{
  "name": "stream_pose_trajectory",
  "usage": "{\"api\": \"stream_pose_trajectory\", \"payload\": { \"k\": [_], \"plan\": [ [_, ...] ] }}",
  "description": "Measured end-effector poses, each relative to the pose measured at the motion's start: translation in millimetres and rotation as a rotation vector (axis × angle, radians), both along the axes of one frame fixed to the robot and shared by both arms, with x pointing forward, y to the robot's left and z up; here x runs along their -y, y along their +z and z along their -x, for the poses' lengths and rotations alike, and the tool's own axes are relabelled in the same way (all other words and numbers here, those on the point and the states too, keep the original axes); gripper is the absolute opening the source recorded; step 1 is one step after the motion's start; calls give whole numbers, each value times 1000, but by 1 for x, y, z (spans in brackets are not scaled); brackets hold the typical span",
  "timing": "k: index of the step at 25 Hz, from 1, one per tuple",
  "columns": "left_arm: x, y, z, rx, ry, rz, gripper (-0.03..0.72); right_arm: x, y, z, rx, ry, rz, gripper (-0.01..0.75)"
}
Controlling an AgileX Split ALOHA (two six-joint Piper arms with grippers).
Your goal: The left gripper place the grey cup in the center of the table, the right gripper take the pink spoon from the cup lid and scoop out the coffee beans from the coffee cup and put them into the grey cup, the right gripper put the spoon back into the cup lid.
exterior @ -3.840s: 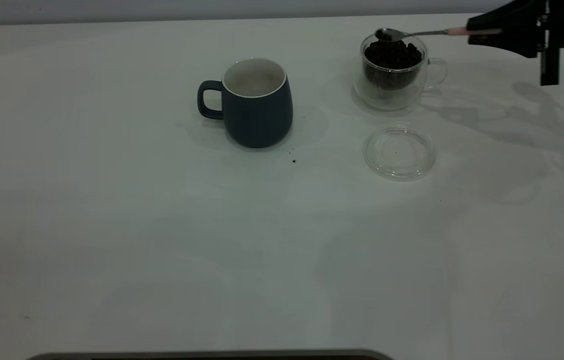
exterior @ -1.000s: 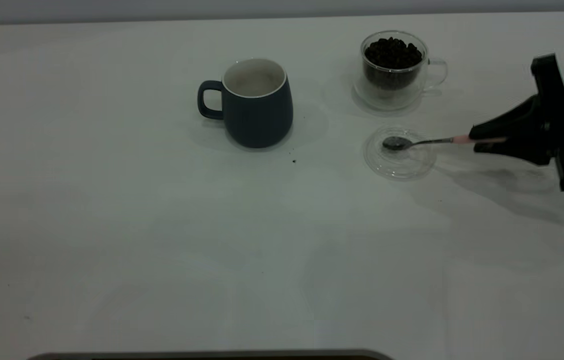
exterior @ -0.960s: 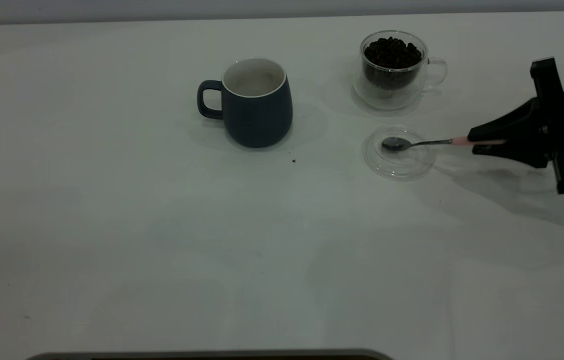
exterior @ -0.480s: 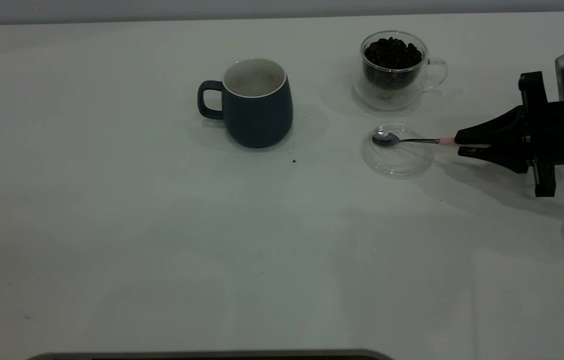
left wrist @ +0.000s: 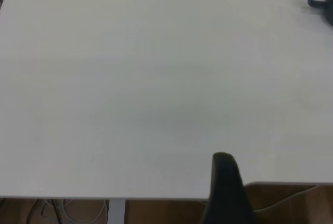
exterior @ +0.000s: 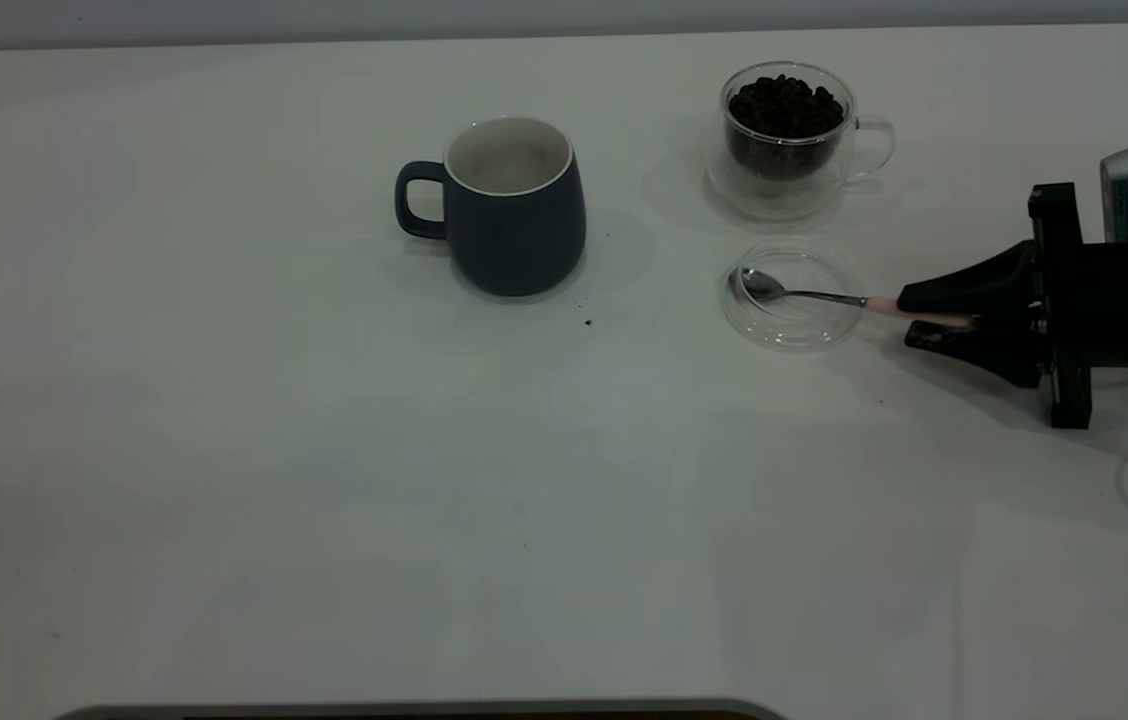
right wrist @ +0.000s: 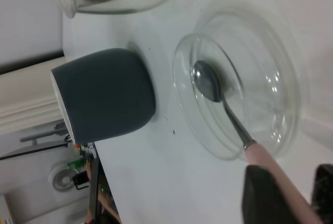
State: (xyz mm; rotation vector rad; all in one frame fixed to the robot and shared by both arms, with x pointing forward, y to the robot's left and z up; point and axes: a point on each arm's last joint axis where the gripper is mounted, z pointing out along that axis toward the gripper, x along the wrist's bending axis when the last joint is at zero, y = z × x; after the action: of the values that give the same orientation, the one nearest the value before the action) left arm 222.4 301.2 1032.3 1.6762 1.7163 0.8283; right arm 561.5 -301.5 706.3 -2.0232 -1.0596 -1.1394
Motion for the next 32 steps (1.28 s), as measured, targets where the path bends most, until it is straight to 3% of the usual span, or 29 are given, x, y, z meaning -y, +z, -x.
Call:
{"api": "stream_pose_trajectory", "payload": {
  "k": [4,7,12,18,26,32],
  "plan": [
    [0,0,0,0,1,1,565,-1,0,1,4,0,-16,522],
    [0,0,0,0,1,1,565,0,0,1,5,-2,-22,594],
    [0,0,0,0,1,1,565,8,7,-1,16,5,7,590],
    [0,0,0,0,1,1,565,41,52,-2,-45,-10,159,583],
    [0,0,0,0,1,1,565,59,180,-2,9,76,431,583],
    [0,0,0,0,1,1,565,52,290,44,56,155,622,583]
  ]
}}
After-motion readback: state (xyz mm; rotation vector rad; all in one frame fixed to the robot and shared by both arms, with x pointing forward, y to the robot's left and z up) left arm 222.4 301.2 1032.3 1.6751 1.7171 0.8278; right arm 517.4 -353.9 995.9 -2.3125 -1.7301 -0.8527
